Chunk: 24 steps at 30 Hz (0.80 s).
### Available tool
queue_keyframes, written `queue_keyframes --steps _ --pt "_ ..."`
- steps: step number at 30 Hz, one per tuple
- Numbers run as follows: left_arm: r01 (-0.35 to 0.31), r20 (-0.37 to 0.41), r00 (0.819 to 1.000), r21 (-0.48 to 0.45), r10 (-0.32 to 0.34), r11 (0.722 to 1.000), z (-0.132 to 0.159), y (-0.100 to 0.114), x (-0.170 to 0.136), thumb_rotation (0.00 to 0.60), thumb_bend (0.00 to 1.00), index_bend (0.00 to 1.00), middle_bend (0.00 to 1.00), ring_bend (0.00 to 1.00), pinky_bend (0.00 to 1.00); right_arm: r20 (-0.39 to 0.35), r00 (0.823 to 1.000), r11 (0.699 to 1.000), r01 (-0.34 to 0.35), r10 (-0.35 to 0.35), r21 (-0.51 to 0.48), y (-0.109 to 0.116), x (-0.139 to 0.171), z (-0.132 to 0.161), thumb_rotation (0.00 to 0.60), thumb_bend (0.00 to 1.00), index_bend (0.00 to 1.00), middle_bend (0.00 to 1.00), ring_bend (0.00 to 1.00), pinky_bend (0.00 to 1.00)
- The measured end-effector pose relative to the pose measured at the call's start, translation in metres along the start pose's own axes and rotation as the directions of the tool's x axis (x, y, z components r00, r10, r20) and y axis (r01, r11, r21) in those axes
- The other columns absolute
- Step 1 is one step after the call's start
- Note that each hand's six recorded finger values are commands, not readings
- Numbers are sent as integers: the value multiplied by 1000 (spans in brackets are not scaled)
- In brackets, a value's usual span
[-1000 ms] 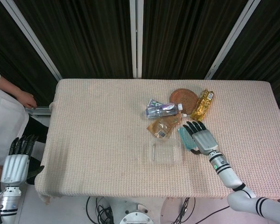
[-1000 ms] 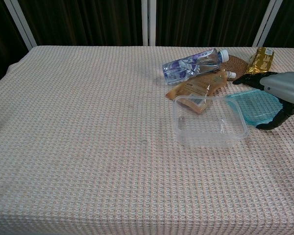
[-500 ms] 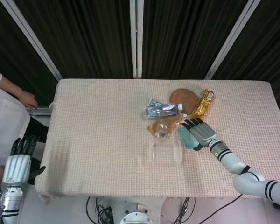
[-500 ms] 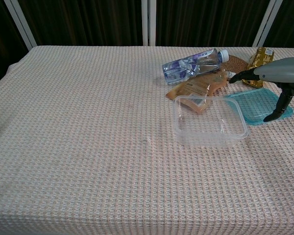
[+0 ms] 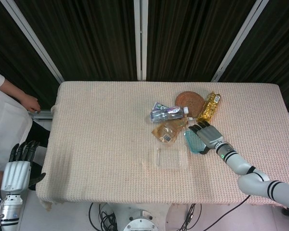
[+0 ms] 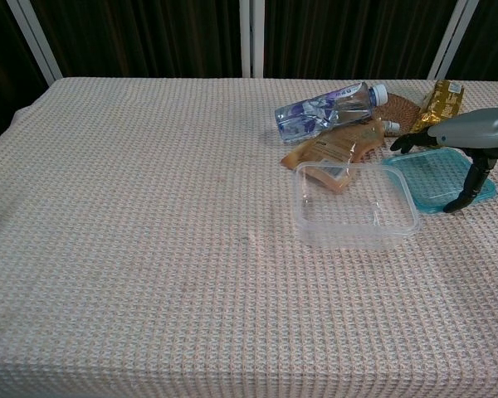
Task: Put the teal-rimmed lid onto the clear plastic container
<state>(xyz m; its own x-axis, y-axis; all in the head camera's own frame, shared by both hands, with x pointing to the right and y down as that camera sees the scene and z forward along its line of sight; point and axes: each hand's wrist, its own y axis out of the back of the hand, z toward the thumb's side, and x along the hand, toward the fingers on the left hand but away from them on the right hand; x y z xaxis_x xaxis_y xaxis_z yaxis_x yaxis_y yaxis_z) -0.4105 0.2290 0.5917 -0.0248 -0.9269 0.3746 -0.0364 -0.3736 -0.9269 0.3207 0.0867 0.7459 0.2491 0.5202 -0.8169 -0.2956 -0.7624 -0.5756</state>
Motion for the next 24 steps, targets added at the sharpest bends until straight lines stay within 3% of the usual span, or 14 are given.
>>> queue_keyframes --steps 7,11,16,24 --pt "-1 1 1000 3 1 1000 1 1 0 600 0 108 66 0 0 14 1000 1000 -7 7 -5 -6 4 -10 600 35 0 130 0 0" --pt "-1 3 1000 2 1 1000 2 1 0 600 0 108 66 0 0 17 1000 1000 5 -5 -7 -5 3 -11 600 35 0 244 0 0" --pt "-3 4 1000 2 3 1000 1 2 0 600 0 108 66 0 0 7 999 998 51 -51 -28 2 9 -9 600 37 0 366 0 0" --pt "-6 14 1000 -4 6 1000 1 1 1 600 0 108 66 0 0 -25 993 987 111 -115 -112 19 44 3 600 37 0 399 0 0"
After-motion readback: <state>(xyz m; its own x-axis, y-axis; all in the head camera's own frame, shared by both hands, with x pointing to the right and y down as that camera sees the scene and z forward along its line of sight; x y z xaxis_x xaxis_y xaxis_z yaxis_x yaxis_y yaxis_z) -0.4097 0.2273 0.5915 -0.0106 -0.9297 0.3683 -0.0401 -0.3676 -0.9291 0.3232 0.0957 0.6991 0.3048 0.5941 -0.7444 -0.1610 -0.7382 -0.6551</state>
